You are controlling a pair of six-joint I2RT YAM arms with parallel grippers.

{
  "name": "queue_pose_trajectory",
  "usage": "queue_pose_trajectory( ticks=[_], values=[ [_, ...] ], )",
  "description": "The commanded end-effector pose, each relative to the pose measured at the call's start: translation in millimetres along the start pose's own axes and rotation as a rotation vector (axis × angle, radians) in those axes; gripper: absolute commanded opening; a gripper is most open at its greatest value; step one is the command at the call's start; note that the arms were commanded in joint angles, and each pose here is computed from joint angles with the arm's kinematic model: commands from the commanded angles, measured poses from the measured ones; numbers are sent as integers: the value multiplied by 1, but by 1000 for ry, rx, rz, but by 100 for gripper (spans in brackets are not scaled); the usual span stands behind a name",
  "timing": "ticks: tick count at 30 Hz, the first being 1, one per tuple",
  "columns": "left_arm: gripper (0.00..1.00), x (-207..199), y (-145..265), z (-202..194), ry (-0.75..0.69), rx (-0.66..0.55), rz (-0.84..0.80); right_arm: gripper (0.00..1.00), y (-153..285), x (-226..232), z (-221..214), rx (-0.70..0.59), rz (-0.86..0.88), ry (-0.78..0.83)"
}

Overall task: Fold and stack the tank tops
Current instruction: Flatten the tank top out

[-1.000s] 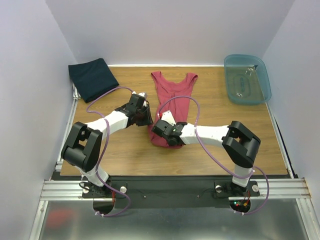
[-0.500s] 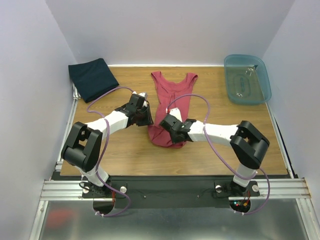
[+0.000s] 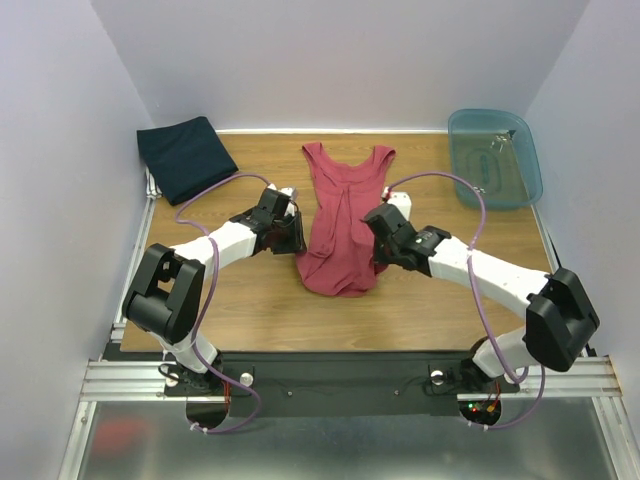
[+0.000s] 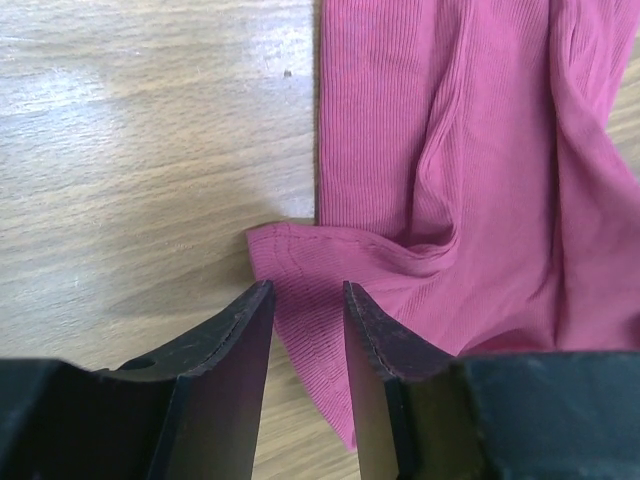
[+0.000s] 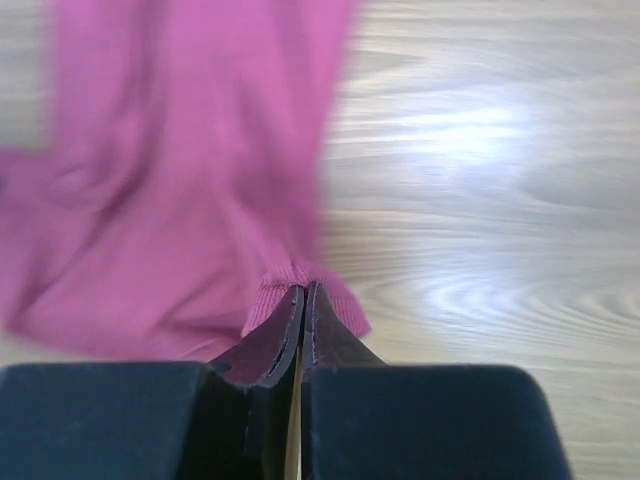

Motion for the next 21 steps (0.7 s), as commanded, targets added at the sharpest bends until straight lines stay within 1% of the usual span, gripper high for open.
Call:
queue_pose_trajectory(
  ticks=[1, 3, 10, 15, 21],
  values=[
    [45, -11, 7, 13, -57, -10, -43, 0, -4, -31, 11, -25, -70, -84],
    [45, -12, 6, 12, -85, 5, -48, 0, -8, -45, 4, -9, -104, -91],
    [45, -15, 4, 14, -141, 38, -66, 0, -19, -82, 1, 5, -200, -140],
    [45, -17, 3, 12, -178, 70, -86, 0, -30, -108, 6, 14, -277, -179],
    [45, -21, 3, 7, -210, 95, -117, 1, -41, -124, 14, 20, -325, -208]
  ],
)
Point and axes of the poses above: each gripper's point midway between its finger pads, its own y axis back along the fingers, its own x axis along the line the jaws close on, z = x × y, the point moved 2 cm from there along y, back along the fingers, and after that the axes turned 8 degrees about -y, right-handed, at the moved point
